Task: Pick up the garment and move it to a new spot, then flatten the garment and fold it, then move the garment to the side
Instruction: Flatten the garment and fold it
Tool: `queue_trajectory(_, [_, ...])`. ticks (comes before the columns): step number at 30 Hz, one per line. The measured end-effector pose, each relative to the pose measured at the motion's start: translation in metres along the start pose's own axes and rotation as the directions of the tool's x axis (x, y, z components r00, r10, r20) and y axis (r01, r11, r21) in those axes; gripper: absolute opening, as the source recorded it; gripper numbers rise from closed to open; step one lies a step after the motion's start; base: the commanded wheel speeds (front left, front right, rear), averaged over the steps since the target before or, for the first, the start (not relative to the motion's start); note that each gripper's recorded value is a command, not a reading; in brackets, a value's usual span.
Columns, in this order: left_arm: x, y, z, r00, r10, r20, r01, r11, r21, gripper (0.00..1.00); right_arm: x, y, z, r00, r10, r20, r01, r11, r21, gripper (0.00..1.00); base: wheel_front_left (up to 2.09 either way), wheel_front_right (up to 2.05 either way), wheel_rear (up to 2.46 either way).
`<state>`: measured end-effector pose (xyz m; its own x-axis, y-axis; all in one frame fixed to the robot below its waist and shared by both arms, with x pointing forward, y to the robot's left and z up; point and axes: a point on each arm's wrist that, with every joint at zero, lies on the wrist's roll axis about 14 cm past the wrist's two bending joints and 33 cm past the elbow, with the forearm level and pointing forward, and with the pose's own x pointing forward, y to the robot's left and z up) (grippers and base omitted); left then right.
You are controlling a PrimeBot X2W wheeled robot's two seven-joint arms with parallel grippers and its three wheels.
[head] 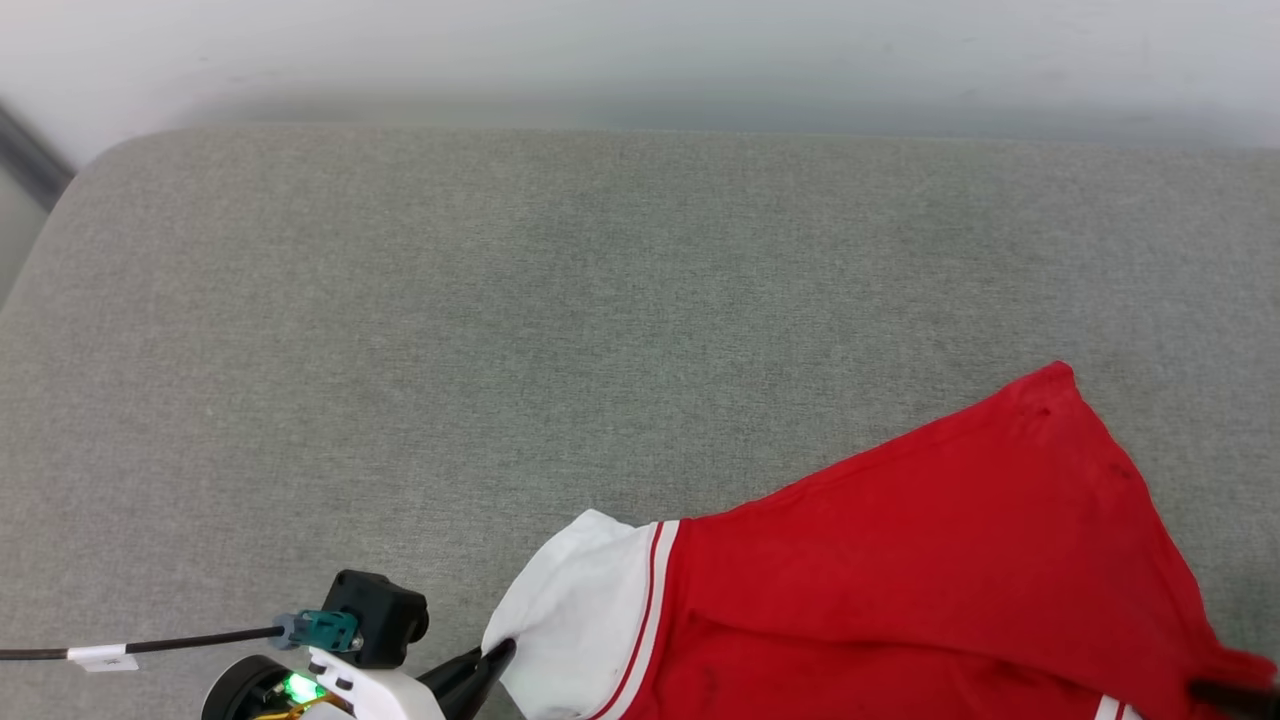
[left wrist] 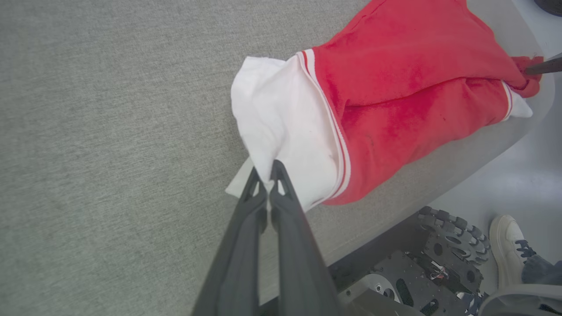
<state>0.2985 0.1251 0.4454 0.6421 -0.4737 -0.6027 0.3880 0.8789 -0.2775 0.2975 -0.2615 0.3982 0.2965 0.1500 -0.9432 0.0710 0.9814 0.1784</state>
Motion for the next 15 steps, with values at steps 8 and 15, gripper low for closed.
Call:
queue_trajectory(8, [-0.003,0.003,0.002,1.0,0.012,0.007,-0.012,1.0,0.004,0.0,-0.029,0.05,0.095,0.983,0.083,0.163,-0.05,0.979,-0.196,1.0,0.0,0.0,0.0])
queue_trajectory(15, [-0.003,0.009,0.002,0.999,0.032,0.005,-0.031,0.999,-0.021,0.0,-0.002,0.082,0.142,0.982,0.108,0.155,-0.067,0.967,-0.247,1.0,0.0,0.0,0.0])
